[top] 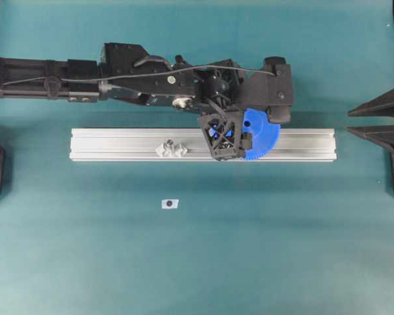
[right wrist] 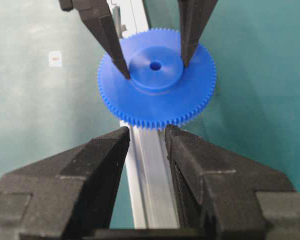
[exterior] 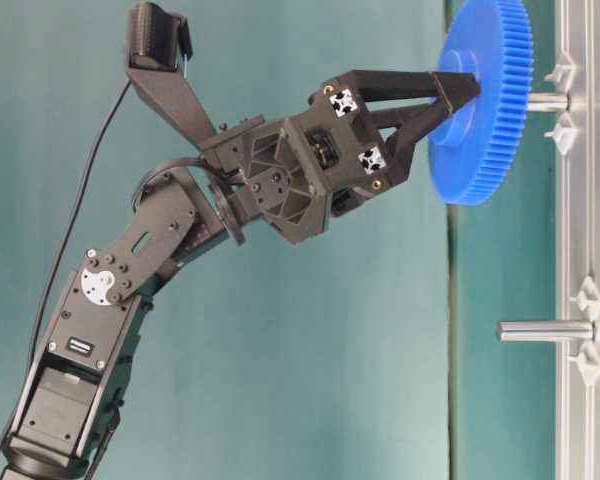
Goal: Find the location of the shaft and insert the large gear.
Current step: 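Align the gear bore with the shaft and lower it onto the shaft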
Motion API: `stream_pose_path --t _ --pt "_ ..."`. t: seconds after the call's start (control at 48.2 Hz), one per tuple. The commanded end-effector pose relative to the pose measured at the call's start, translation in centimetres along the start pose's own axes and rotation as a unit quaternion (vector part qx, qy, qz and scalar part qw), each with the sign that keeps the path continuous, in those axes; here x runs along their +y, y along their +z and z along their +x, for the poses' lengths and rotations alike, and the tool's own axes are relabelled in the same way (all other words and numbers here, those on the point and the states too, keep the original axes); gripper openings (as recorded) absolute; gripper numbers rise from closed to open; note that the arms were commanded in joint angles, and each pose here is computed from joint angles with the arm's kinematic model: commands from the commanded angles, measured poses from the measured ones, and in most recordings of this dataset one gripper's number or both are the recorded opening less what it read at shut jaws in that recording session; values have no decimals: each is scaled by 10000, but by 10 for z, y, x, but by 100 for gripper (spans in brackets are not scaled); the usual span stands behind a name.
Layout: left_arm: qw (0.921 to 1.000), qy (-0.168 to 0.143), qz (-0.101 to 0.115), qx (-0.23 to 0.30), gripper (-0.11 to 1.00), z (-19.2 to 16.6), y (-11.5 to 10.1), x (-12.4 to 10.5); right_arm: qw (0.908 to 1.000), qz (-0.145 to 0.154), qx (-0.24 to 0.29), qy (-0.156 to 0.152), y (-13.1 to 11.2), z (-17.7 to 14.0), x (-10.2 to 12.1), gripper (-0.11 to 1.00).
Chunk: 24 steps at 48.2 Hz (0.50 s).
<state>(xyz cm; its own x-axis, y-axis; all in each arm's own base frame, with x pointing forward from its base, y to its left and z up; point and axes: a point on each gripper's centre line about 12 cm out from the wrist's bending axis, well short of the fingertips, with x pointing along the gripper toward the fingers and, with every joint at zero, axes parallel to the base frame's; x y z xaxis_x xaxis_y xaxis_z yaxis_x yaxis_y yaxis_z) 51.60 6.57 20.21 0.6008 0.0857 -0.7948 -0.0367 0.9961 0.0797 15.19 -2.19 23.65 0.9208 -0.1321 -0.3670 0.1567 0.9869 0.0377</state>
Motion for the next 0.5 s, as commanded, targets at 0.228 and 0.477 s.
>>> stream_pose_path --t 0.228,0.477 --pt "9995 92 -48 -282 90 -26 15 11 9999 120 -47 -10 4 0 0 46" --pt "9993 112 -44 -356 92 -27 21 13 9999 120 -54 -9 4 0 0 46"
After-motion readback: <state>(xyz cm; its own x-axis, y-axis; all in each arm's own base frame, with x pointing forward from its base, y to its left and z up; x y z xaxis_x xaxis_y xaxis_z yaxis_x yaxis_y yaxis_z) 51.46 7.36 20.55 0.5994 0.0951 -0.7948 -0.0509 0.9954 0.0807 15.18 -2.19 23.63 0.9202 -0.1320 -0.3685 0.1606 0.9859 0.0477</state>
